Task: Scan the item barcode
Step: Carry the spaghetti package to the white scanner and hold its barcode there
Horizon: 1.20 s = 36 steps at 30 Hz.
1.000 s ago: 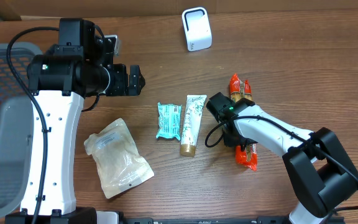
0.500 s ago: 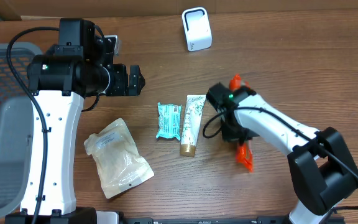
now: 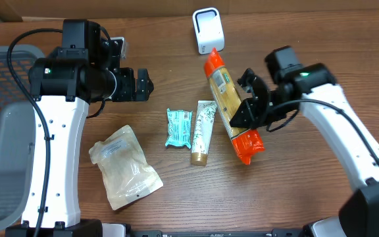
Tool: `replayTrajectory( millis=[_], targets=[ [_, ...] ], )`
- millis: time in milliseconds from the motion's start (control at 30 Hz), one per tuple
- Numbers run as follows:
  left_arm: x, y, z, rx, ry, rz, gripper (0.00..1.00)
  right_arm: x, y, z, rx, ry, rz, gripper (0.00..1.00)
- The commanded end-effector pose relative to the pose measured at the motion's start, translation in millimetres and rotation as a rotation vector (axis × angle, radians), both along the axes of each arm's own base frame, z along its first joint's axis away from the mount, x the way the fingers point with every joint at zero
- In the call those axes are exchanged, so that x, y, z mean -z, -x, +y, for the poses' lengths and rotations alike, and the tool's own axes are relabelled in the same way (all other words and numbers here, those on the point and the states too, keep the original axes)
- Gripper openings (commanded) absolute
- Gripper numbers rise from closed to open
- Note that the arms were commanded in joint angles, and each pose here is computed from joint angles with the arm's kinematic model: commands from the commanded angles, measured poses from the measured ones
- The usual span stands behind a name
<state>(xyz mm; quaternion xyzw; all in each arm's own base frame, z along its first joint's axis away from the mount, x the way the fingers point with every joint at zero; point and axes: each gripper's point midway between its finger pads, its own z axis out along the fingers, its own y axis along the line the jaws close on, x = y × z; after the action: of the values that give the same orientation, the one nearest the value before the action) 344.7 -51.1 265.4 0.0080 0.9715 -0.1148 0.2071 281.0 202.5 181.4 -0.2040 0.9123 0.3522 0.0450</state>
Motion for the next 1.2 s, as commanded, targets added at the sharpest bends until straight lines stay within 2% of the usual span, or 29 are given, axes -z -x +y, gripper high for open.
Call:
replayTrajectory(
  millis=[0, 133, 233, 367, 567, 667, 867, 1033, 1167],
  targets=[
    [-18, 1, -2, 0.022, 0.008, -0.057, 1.00, -59, 13, 28, -0.154, -0.276, -0.122, 0.04],
    [-18, 1, -2, 0.022, 0.008, -0.057, 1.00, -55, 4, 25, -0.081, -0.219, -0.101, 0.04],
    [-18, 1, -2, 0.022, 0.008, -0.057, 1.00, -48, -44, -1, 0.193, 0.021, -0.161, 0.04],
    [-18, 1, -2, 0.022, 0.008, -0.057, 1.00, -80, -92, -28, 0.410, 0.238, -0.396, 0.04],
    [-18, 1, -2, 0.022, 0.009, -0.057, 1.00, -120, -151, -42, 0.570, 0.490, -0.807, 0.04],
    [-18, 1, -2, 0.022, 0.008, -0.057, 1.00, -122, -178, -41, 0.603, 0.574, -0.926, 0.04],
    [-18, 1, -2, 0.022, 0.008, -0.057, 1.00, -91, -234, -34, 0.438, 0.812, -1.116, 0.04],
    [-18, 1, -2, 0.022, 0.009, -0.057, 1.00, -56, -272, -40, 0.349, 1.076, -1.210, 0.04],
    [-18, 1, -2, 0.022, 0.008, -0.057, 1.00, -24, -290, -35, 0.262, 1.178, -1.238, 0.04]
  ],
)
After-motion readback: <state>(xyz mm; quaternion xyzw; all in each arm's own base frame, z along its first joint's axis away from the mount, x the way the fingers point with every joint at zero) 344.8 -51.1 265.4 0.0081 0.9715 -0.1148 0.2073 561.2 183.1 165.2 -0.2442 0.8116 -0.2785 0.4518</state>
